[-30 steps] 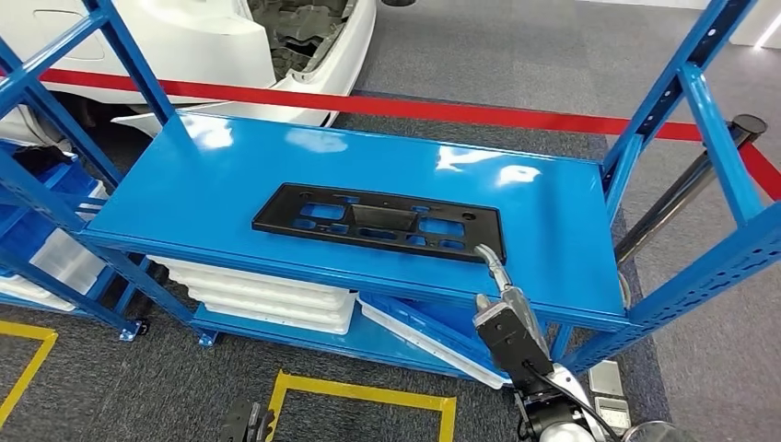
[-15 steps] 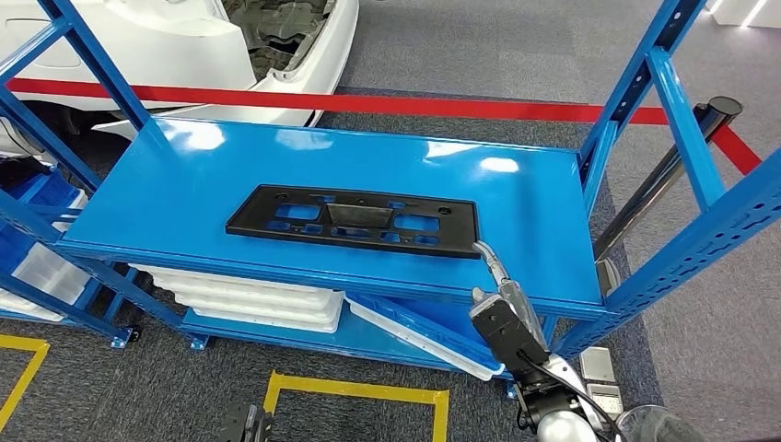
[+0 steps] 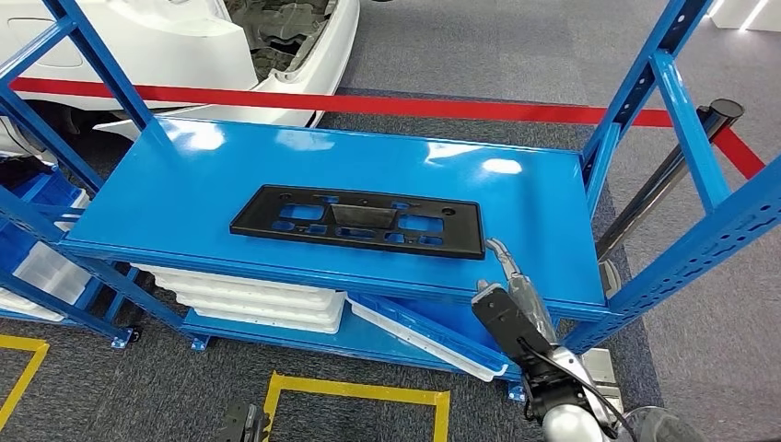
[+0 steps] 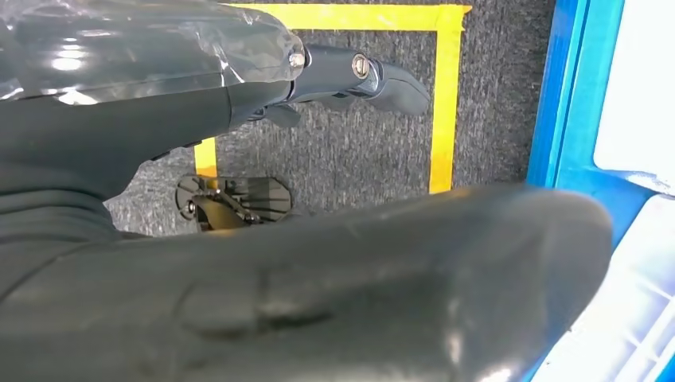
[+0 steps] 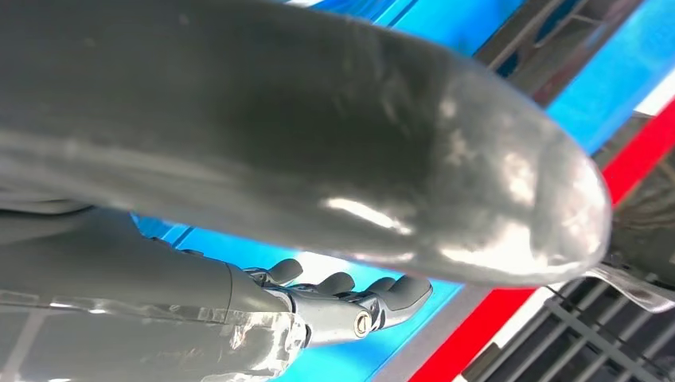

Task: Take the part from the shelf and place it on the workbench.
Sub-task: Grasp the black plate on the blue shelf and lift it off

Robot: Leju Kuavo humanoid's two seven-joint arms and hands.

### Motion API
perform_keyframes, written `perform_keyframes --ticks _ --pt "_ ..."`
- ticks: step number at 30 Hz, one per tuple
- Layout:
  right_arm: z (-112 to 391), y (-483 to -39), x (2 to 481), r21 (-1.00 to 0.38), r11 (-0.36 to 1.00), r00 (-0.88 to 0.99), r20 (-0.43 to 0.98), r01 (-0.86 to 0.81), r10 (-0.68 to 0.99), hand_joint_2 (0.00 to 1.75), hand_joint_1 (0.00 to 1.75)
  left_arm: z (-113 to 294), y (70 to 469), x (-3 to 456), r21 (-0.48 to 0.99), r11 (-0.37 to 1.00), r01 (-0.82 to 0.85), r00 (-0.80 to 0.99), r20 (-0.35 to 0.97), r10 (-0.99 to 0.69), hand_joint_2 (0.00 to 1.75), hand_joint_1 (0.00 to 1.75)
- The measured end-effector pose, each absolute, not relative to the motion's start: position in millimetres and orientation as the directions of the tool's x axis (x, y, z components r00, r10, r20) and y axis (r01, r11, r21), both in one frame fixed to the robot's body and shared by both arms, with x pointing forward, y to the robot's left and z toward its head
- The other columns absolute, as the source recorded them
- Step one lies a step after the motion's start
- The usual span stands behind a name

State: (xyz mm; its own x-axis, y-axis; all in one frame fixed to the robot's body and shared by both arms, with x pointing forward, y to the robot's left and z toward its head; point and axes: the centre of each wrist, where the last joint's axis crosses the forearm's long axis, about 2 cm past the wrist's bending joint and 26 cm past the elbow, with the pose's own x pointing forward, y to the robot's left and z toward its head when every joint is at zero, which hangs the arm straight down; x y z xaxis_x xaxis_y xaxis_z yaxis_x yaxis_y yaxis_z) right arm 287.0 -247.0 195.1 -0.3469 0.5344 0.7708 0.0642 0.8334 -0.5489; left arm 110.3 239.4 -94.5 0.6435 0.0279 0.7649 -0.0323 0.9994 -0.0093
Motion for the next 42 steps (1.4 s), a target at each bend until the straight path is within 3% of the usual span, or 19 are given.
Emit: perform_keyframes --ticks 1,5,13,22,42 --pt "197 -248 289 -0.568 0.820 -0.342 0.759 0.068 0.554 0.00 0.00 -94 239 110 -0.010 0.999 -0.034 0.644 0.764 0.029 0.00 0.00" --pt "210 -254 302 -0.687 0.718 -0.331 0.656 0.110 0.679 1.75 0.00 -94 239 111 -0.009 0.999 -0.040 0.646 0.763 0.033 0.00 0.00" --pt "232 -258 329 -0.857 0.492 -0.360 0.414 0.156 0.836 1.75 0.00 -93 239 117 -0.012 0.999 -0.043 0.647 0.761 0.037 0.00 0.00" --pt "235 -251 348 -0.926 0.364 -0.446 0.284 0.103 0.849 1.75 0.00 -91 238 123 -0.011 0.999 -0.031 0.645 0.763 0.028 0.00 0.00" --pt "219 -241 389 -0.938 0.326 -0.428 0.248 0.120 0.869 1.75 0.00 -86 234 138 -0.013 1.000 0.005 0.631 0.775 0.007 0.00 0.00"
